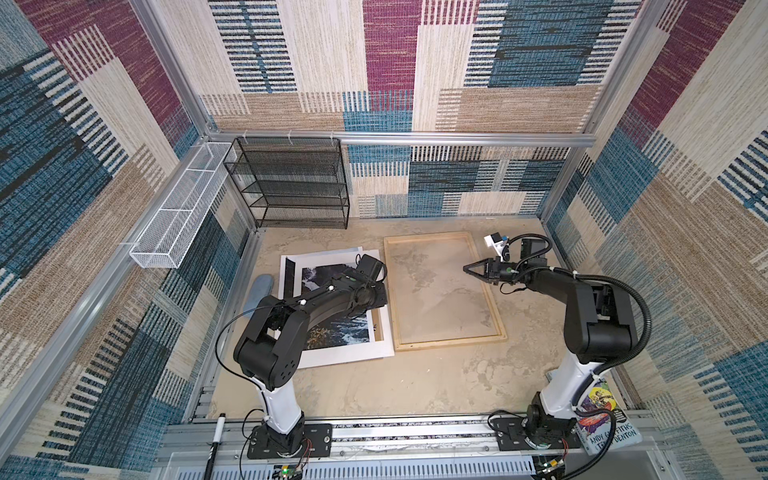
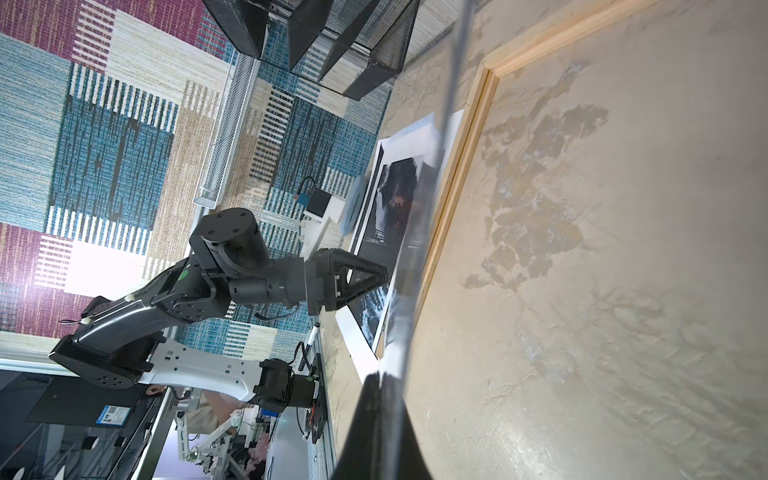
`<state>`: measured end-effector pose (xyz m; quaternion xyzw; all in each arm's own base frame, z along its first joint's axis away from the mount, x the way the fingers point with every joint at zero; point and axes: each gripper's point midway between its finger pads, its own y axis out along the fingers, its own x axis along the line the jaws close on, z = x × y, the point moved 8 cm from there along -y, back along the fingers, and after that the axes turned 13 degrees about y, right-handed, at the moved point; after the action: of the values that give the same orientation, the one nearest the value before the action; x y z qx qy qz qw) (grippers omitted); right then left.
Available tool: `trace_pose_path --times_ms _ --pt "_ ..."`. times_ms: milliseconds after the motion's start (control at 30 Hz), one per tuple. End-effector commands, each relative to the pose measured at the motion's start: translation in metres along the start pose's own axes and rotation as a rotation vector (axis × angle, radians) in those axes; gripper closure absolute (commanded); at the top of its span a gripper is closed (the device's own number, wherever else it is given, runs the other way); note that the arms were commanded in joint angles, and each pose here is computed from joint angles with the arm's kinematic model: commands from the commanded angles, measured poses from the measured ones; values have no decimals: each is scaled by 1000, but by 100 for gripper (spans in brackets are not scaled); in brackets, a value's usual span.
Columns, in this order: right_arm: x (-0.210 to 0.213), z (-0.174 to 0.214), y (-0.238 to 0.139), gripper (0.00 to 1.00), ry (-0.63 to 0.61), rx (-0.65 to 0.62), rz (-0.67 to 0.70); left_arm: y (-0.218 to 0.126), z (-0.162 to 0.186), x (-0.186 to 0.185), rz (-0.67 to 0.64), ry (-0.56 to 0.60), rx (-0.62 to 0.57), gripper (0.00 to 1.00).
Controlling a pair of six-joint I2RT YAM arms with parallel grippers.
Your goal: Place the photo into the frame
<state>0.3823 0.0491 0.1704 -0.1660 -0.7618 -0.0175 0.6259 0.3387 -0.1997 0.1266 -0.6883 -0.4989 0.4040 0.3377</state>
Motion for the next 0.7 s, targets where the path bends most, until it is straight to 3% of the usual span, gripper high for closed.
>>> trace_pose_path --times_ms 0,667 --pt "-4 0 2 100 -23 24 -21 0 -4 -3 18 11 -12 70" --pt "-49 -4 8 98 57 24 132 3 -3 -1 8 22 16 71"
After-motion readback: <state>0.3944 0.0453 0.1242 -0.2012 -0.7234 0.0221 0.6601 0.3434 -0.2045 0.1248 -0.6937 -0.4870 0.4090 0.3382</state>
